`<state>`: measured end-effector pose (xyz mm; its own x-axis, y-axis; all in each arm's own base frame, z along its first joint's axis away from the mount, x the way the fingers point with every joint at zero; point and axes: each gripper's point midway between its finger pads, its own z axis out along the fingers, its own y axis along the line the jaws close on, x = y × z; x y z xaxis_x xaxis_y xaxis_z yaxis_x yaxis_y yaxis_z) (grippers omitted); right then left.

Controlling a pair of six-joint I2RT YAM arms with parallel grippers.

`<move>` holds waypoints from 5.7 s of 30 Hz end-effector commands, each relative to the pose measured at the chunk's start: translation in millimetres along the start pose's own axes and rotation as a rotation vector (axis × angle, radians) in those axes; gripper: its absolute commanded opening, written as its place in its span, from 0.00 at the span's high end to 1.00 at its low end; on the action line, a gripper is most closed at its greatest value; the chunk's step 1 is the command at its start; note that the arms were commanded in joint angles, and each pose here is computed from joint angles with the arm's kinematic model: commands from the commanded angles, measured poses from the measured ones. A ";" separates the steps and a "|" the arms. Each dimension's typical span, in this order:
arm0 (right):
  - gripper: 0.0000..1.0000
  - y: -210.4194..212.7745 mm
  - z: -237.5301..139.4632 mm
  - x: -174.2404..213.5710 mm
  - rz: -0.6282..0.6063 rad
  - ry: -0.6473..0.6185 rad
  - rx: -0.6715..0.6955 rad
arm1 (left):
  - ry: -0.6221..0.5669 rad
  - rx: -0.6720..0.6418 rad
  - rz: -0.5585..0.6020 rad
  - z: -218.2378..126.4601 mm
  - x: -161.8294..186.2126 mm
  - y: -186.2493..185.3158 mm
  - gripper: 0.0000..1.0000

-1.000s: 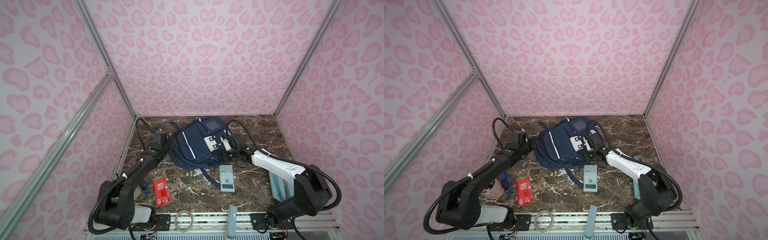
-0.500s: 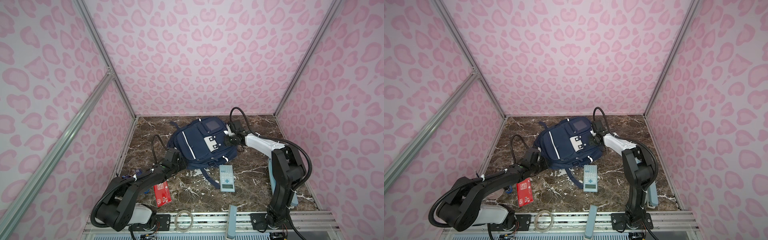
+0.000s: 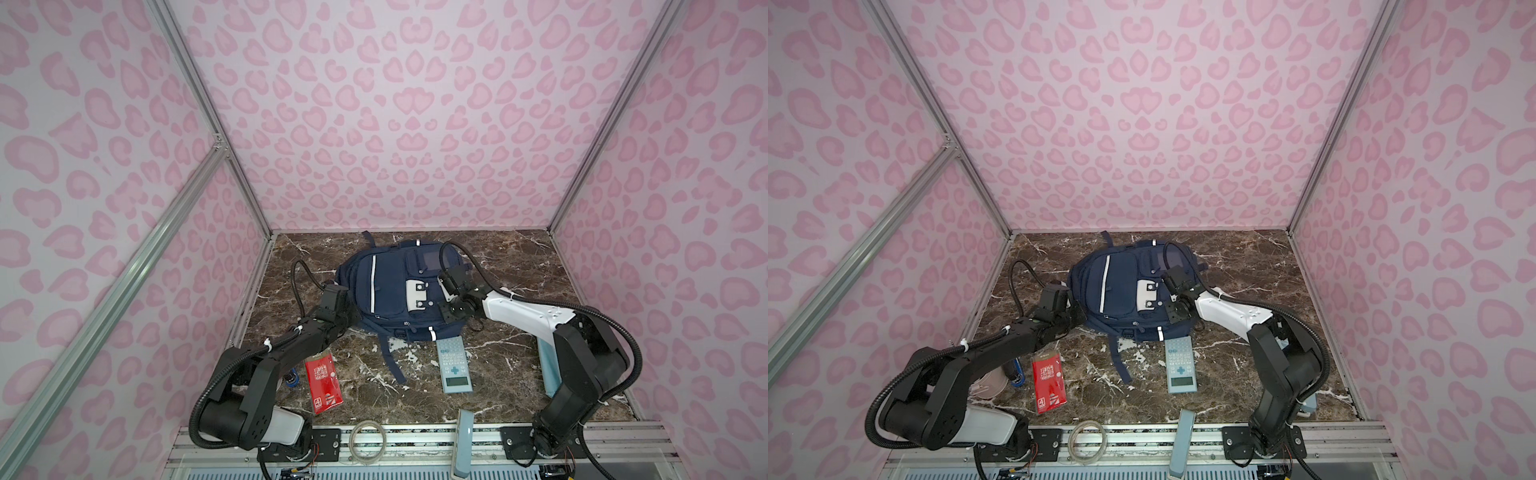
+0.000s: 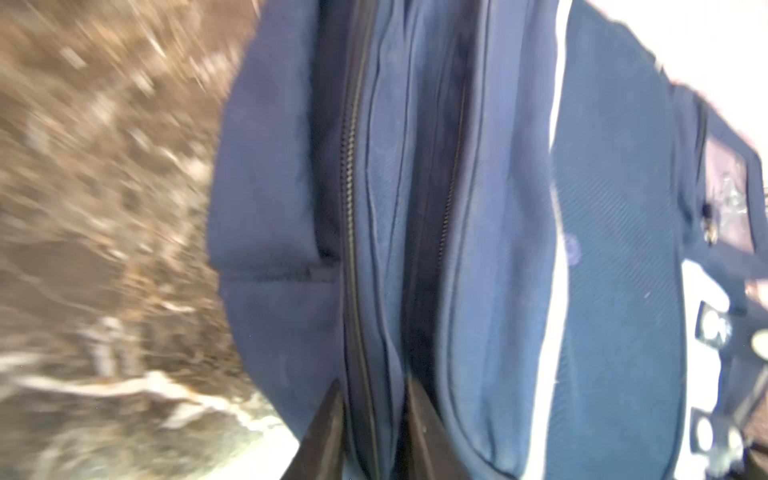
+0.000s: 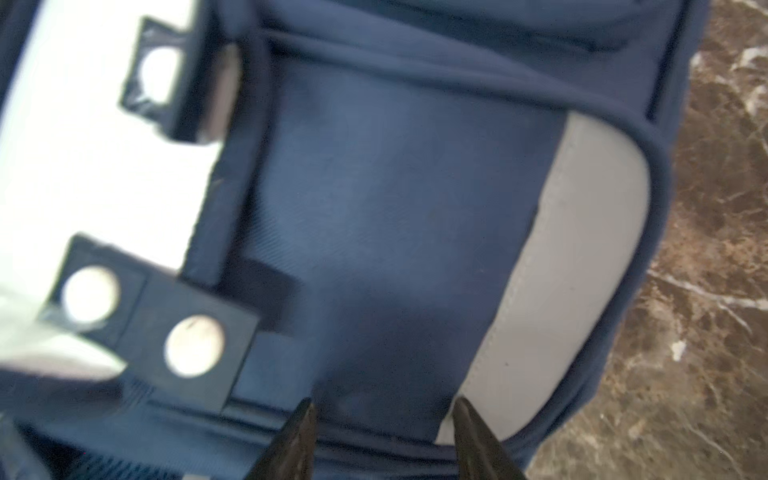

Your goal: Pack the student bag

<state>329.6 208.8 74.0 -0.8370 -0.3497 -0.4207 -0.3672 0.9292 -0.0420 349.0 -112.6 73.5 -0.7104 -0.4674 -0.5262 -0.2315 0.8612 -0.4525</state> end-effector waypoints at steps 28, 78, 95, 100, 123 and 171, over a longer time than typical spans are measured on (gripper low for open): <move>0.87 63.8 21.6 -48.2 -0.365 -0.193 -0.068 | 0.140 0.286 0.344 -31.1 92.5 -129.2 0.48; 1.00 13.3 3.0 -57.2 -0.118 -0.273 -0.056 | 0.173 -0.103 0.393 -6.2 47.1 -57.5 0.97; 0.25 106.7 -9.9 -45.0 -0.307 -0.410 -0.244 | 0.158 0.290 0.286 -64.8 34.5 -136.3 0.97; 0.66 97.6 12.3 -45.7 -0.295 -0.388 -0.126 | 0.178 0.324 0.277 -69.2 41.8 -135.9 0.97; 0.81 -18.4 -4.2 -47.8 -0.121 -0.367 -0.028 | 0.084 0.080 0.255 -47.2 24.5 -48.5 0.97; 0.11 124.6 -62.0 -45.3 -0.535 -0.753 -0.208 | 0.226 0.376 0.208 -90.8 51.6 -102.4 0.97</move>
<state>293.3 318.4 140.0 -0.1432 -0.4496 -0.8817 -0.7285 0.6509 -0.2136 277.8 -200.6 146.2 -0.8550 -0.2045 -0.4767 0.1316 0.8035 -0.5806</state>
